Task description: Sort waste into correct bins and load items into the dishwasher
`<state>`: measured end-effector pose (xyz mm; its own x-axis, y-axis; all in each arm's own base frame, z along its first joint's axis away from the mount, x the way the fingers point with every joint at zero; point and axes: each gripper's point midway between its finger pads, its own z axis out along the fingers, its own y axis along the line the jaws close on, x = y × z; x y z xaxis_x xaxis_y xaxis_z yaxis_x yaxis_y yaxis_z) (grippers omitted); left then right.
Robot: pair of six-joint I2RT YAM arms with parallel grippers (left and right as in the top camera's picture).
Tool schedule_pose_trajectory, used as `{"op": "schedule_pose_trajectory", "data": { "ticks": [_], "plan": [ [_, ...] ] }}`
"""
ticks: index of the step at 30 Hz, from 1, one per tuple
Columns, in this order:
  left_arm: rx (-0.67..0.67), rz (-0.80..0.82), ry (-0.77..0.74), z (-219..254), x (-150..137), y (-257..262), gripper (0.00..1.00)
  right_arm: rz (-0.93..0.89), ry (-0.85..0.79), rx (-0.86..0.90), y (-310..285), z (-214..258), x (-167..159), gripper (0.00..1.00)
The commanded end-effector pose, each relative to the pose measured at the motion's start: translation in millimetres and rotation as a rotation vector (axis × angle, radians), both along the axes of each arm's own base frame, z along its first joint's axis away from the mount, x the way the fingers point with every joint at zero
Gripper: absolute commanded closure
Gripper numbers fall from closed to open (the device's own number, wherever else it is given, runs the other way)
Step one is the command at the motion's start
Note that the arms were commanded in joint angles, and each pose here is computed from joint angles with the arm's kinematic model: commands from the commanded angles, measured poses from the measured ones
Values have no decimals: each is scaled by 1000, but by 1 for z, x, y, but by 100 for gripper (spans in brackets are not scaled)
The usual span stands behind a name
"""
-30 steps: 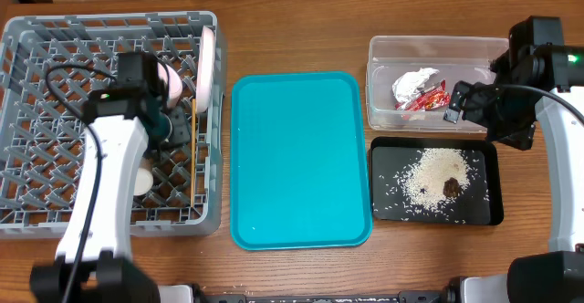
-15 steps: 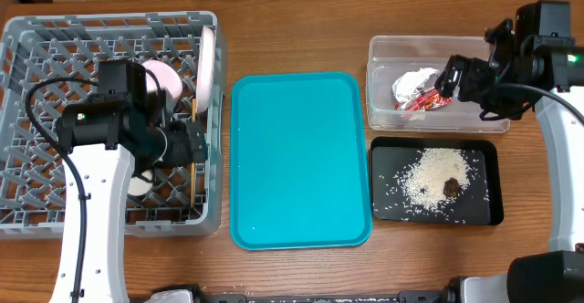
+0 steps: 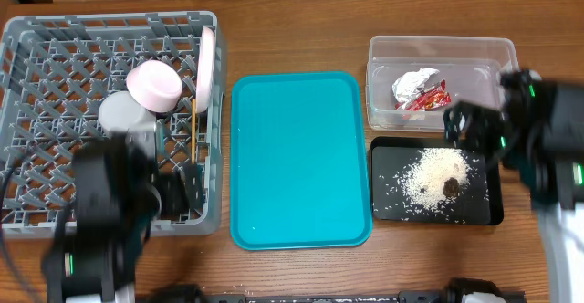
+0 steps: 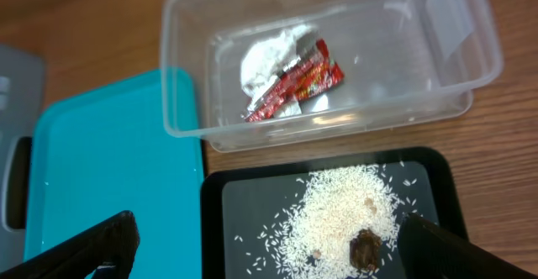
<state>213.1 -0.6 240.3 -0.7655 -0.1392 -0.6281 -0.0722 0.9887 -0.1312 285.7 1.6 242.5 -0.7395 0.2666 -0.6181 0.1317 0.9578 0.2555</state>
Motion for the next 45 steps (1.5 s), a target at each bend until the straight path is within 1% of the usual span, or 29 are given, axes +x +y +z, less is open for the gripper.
{"op": "schedule_pose_trajectory", "data": {
  "ticks": [1, 2, 5, 8, 20, 23, 28, 32, 33, 35, 39, 40, 45],
  "plan": [
    [-62, 5, -117, 1, -15, -9, 0, -13, -79, -16, 0, 4, -30, 0],
    [-80, 27, -146, 3, -18, -9, 0, -13, -83, -16, 1, 4, -39, 0],
    [-77, 35, -188, 7, -23, -9, 0, -13, -75, -15, 3, 5, -59, 0],
    [-77, 36, -173, 4, -27, -9, 0, -13, -56, -14, 4, 2, -70, 0],
    [-80, 37, -137, -4, -32, -9, 0, -13, -25, -11, 4, -3, -73, 0],
    [-80, 37, -137, -4, -32, -9, 0, -58, -20, -61, -7, -4, -73, 0],
    [-80, 37, -137, -4, -32, -9, 0, -82, -75, -89, -12, 5, -81, 0],
    [-80, 37, -137, -4, -32, -9, 0, -83, -230, -96, -10, 24, -87, 0],
    [-80, 37, -137, -4, -32, -9, 0, -84, -349, -99, -9, 35, -90, 0],
    [-80, 37, -137, -4, -32, -9, 0, -79, -450, -99, -7, 40, -92, 0],
    [-80, 37, -137, -4, -32, -9, 0, -69, -632, -100, -4, 32, -89, 0],
    [-80, 37, -137, -4, -32, -9, 0, -44, -703, -90, 0, 25, -84, 0],
    [-80, 37, -137, -4, -32, -9, 0, 8, -914, -83, 8, 11, -62, 0]
  ]
}}
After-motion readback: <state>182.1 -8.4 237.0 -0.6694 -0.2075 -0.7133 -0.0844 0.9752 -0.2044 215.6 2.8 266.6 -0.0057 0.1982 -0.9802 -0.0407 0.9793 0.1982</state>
